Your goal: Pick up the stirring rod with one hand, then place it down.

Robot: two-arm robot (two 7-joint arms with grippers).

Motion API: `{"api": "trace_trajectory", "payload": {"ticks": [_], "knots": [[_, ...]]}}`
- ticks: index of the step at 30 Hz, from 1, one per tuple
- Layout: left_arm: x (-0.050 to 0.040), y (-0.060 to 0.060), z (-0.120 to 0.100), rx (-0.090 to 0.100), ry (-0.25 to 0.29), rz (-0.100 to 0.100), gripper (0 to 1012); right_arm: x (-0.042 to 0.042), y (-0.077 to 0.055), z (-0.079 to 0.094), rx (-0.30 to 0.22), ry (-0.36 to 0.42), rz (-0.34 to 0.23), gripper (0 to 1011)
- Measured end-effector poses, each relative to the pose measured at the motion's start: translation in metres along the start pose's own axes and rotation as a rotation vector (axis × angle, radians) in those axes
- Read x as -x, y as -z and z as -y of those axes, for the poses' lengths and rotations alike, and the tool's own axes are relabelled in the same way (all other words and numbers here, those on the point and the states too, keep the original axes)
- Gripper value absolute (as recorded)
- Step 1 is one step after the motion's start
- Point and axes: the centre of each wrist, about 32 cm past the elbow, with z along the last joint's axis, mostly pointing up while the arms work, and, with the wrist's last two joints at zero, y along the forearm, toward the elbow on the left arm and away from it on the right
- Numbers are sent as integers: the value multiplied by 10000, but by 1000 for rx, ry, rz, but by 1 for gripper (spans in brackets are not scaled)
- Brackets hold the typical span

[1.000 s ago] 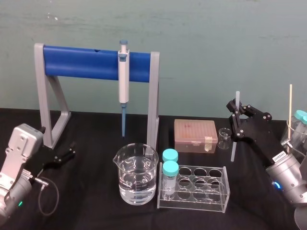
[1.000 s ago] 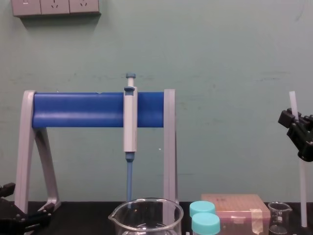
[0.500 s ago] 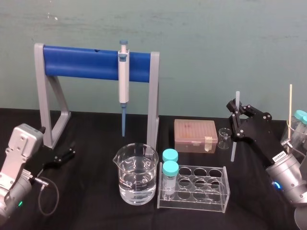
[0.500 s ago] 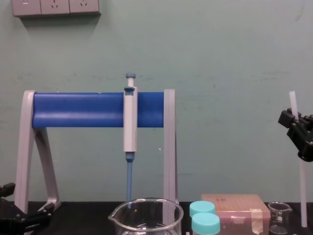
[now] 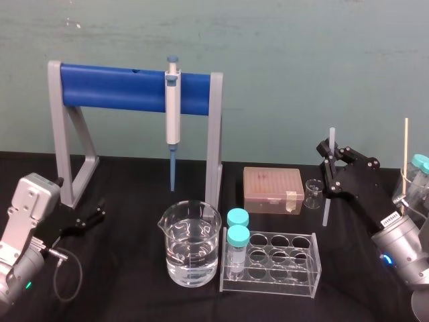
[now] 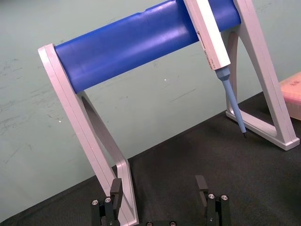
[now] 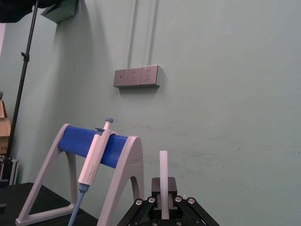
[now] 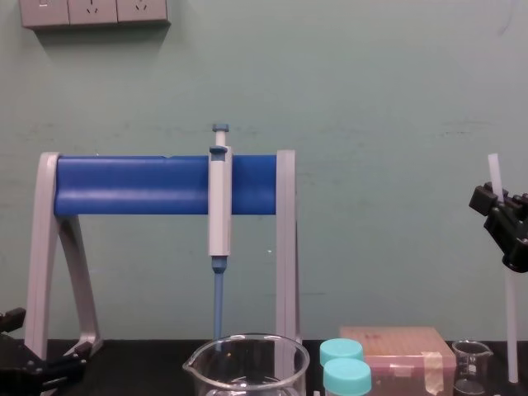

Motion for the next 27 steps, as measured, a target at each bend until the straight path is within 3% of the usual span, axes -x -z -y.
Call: {"api": "trace_trajectory", "payload": {"ticks": [27], "knots": [[0,0,0,0,0,0,1001,0,0,0,0,0,0,71]]}}
